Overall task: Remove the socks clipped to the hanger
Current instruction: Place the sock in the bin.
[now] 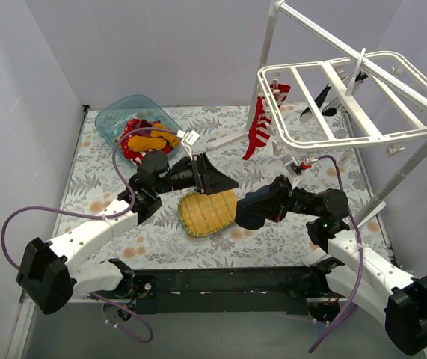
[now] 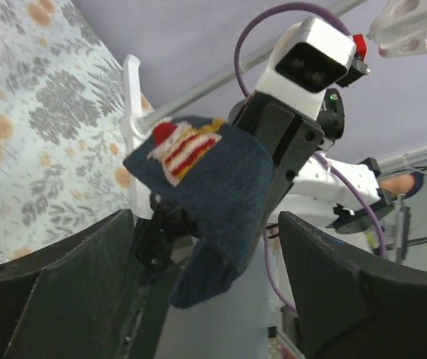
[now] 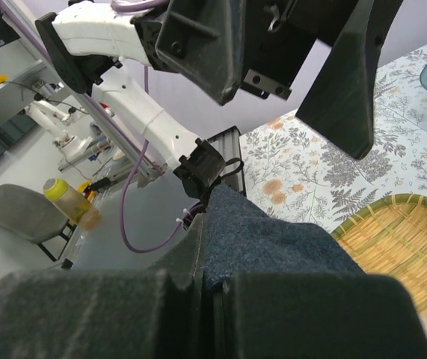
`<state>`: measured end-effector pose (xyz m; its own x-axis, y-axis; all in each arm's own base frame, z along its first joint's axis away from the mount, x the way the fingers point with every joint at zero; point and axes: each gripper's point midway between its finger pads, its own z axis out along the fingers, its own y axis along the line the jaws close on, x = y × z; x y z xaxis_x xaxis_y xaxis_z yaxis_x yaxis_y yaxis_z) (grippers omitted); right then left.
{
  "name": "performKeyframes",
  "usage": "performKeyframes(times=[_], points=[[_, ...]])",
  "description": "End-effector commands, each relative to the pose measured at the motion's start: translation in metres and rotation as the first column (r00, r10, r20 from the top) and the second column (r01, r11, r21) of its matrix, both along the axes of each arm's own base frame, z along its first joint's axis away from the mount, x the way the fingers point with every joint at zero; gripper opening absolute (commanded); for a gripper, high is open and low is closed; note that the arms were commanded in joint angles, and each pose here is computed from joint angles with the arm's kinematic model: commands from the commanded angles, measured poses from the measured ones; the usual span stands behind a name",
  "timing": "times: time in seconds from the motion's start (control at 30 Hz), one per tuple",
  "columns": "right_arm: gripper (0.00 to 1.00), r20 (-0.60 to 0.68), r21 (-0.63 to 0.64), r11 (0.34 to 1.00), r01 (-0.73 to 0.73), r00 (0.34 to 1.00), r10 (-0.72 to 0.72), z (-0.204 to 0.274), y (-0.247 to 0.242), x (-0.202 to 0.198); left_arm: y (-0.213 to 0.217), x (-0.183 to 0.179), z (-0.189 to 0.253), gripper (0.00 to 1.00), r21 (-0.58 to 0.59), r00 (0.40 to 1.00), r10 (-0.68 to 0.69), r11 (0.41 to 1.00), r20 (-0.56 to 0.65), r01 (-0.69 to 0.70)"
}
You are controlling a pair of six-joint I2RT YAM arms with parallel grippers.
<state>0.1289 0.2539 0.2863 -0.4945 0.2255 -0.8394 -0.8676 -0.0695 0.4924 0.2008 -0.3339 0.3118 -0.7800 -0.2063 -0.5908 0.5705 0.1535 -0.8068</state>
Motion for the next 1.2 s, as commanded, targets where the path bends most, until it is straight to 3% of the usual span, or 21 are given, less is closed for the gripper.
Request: performKeyframes(times=[0.0, 0.2, 0.4, 0.53, 0.8, 1.17], points=[[0.01, 0.062, -0.001, 0.999, -0.043, 0.997, 0.043, 0.008, 0.000, -0.009, 0.010, -0.027, -0.006, 0.80, -0.064, 0.994, -0.052, 0.997, -0.101, 0.046], [0.01, 0.060, -0.017, 0.997, -0.081, 0.995, 0.082, 0.004, 0.004, -0.014, 0.010, -0.040, 0.001, 0.80, -0.239, 0.961, -0.153, 0.966, -0.230, 0.096], [0.01, 0.051, -0.021, 0.995, -0.102, 0.993, 0.103, 0.002, 0.010, -0.016, -0.008, -0.043, 0.001, 0.80, -0.264, 0.944, -0.200, 0.956, -0.264, 0.128], [0.01, 0.041, -0.028, 0.993, -0.118, 0.992, 0.119, -0.002, 0.014, -0.019, -0.015, -0.047, 0.004, 0.75, -0.292, 0.942, -0.219, 0.946, -0.256, 0.140], [0.01, 0.017, -0.087, 0.990, -0.110, 0.994, 0.112, -0.019, 0.019, -0.017, -0.019, -0.046, 0.013, 0.42, -0.288, 0.956, -0.200, 0.948, -0.213, 0.134], [0.01, -0.008, -0.121, 0.990, -0.078, 0.997, 0.078, -0.028, 0.020, -0.012, -0.029, -0.047, 0.012, 0.14, -0.214, 0.970, -0.169, 0.968, -0.172, 0.131]])
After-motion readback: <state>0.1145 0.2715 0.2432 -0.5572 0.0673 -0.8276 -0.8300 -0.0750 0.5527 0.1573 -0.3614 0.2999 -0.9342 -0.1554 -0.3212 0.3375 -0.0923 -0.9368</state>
